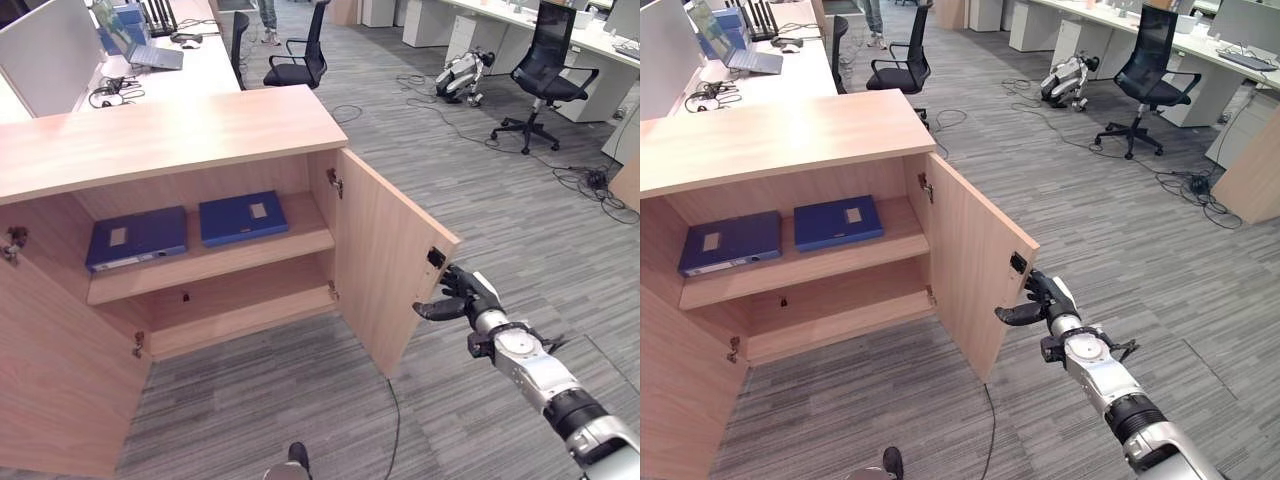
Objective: Put the empty folder in the office cabinet
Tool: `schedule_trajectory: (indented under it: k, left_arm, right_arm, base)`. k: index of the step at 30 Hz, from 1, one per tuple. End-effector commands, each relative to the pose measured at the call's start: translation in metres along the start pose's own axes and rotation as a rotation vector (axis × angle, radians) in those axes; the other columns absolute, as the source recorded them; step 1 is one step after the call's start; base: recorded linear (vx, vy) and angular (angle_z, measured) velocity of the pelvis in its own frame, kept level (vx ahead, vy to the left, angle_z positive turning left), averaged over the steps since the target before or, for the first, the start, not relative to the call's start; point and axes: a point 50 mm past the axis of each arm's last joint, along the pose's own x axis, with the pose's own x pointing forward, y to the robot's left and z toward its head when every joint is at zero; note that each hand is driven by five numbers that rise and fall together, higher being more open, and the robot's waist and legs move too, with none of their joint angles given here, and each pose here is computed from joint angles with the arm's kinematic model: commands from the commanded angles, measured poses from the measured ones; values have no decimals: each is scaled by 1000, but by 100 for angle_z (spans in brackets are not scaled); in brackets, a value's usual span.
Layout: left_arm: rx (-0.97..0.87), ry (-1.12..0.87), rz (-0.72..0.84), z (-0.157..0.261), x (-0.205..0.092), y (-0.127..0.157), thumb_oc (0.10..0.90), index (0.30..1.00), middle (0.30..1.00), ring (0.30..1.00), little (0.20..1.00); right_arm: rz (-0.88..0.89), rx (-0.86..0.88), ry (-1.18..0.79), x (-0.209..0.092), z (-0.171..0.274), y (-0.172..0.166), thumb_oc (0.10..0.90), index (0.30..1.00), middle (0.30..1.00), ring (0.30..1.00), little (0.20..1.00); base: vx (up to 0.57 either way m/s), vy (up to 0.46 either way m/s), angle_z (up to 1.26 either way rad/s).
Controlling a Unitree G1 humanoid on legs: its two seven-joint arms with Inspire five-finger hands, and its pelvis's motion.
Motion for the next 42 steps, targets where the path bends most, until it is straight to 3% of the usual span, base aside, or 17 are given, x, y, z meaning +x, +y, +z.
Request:
schedule_trajectory:
  k: [1,2,4,9,16,23,29,31,35,37,40,41,42]
  left_arm:
    - [62,-40,32,10,1,14,800,900,900,900,900]
    - [63,-40,33,10,1,15,800,900,900,900,900]
    - [51,-72,19,17,1,12,800,900,900,900,900]
    - [42,-100,8,21,0,14,800,900,900,900,900]
    - [-30,-69,12,8,0,17,800,900,900,900,900]
    - [-99,-17,42,-7,0,23,800,900,900,900,900]
    - [-113,-40,38,-6,0,25,800,900,900,900,900]
    - [-118,-63,4,-2,-1,16,800,900,900,900,900]
    - [-193,-80,-23,6,-1,2,800,900,900,900,900]
    - [-271,-77,-46,10,-2,-10,800,900,900,900,900]
    - [-372,-58,-54,12,-2,-16,800,900,900,900,900]
    - [-372,-61,-53,13,-2,-15,800,900,900,900,900]
    - [-415,-27,-42,-1,0,14,800,900,900,900,900]
  right_arm:
    - [566,151,-517,-8,118,113,800,900,900,900,900]
    - [566,152,-517,-8,118,113,800,900,900,900,900]
    - [669,316,-458,-15,101,139,800,900,900,900,900]
    - [842,316,-349,-31,75,169,800,900,900,900,900]
    - [950,308,-245,-34,59,200,800,900,900,900,900]
    - [907,257,-189,-29,43,198,800,900,900,900,900]
    - [656,218,-87,-18,-2,146,800,900,900,900,900]
    - [496,157,9,-18,-34,116,800,900,900,900,900]
    - [312,4,246,-30,-97,89,800,900,900,900,900]
    - [122,77,480,-49,-148,74,800,900,900,900,900]
    - [-110,212,690,-72,-187,59,800,900,900,900,900]
    - [-111,213,688,-71,-187,60,800,900,900,900,900]
    - [-185,258,722,-79,-194,43,800,900,900,900,900]
  base:
    - [-10,-17,-7]
    - [-16,-10,-6]
    - [-33,-20,-4]
    - [-26,-48,2]
    - [-53,-2,27]
    - [12,111,31]
    - [73,220,67]
    - [146,525,101]
    - [109,449,66]
    - [141,553,55]
    - [134,367,37]
    - [111,274,23]
    - [198,425,24]
